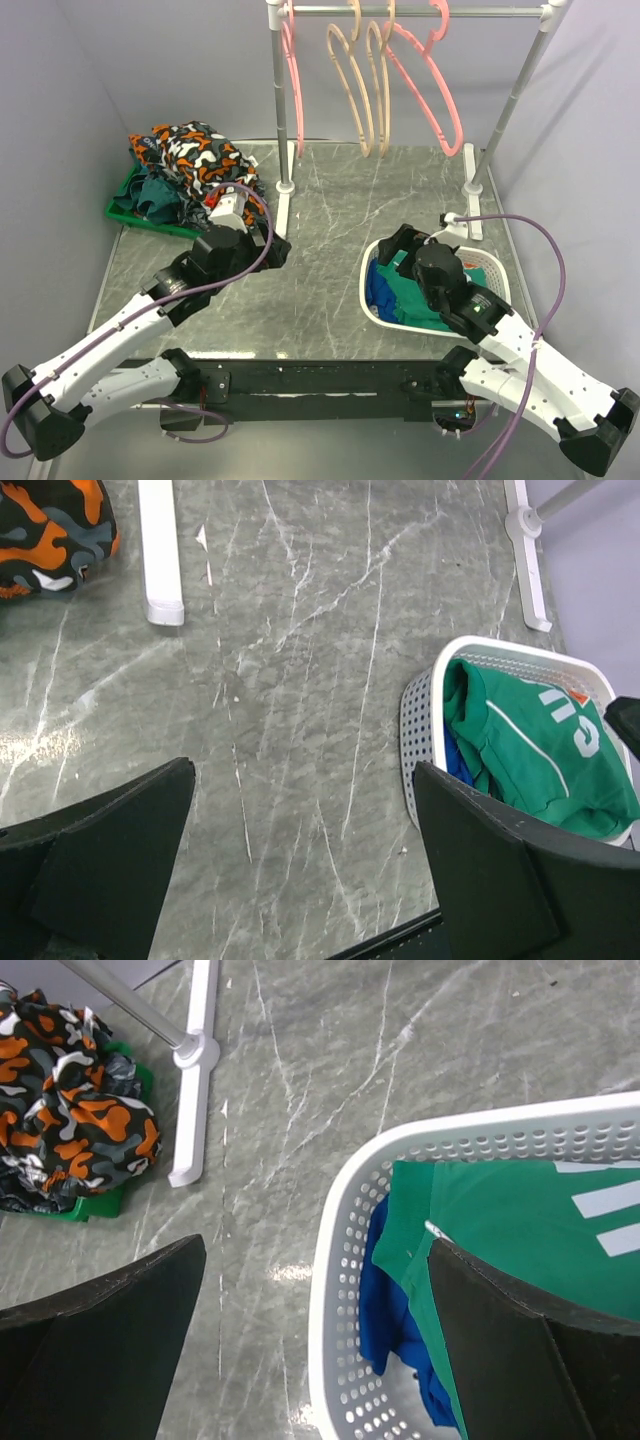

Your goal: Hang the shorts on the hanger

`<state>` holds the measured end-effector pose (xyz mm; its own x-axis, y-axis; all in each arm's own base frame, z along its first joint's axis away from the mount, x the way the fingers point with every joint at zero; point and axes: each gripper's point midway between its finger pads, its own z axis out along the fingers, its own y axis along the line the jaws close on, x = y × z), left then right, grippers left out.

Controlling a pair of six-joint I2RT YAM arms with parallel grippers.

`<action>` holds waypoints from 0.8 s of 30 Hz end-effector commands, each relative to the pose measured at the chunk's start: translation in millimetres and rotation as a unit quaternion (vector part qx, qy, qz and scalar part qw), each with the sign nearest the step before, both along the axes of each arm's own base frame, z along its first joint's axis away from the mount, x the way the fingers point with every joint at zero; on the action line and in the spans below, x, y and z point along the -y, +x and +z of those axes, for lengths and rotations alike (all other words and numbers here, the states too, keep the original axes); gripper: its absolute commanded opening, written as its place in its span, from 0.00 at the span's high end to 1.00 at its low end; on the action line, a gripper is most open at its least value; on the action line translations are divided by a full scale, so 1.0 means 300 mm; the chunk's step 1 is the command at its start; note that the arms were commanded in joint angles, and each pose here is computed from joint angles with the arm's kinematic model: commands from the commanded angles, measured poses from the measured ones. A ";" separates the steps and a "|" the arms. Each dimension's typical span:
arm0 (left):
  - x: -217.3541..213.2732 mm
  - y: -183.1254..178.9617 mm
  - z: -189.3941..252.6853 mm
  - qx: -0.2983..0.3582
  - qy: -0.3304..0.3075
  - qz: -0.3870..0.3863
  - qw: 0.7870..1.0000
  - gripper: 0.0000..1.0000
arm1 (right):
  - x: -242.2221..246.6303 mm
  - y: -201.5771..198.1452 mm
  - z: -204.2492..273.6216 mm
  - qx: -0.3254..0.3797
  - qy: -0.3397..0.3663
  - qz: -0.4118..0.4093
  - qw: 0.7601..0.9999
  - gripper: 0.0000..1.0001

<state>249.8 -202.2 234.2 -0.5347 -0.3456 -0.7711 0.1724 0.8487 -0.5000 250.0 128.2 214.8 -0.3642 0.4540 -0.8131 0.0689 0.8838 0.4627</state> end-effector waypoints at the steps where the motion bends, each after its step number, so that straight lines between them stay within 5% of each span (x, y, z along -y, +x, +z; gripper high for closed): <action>1: 0.011 -0.012 0.033 0.016 -0.013 -0.018 1.000 0.04 | 0.010 0.003 0.060 0.006 0.007 -0.010 1.000 0.00; 24: -0.020 -0.067 0.074 0.010 -0.037 -0.019 0.999 0.04 | 0.159 -0.088 -0.132 -0.099 -0.006 -0.133 0.986 0.00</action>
<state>228.6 -196.6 242.1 -0.5542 -0.3451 -0.7575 0.2130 0.8209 -0.5298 228.6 93.6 192.6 -0.4046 0.5154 -0.7554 0.3036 0.8549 0.4206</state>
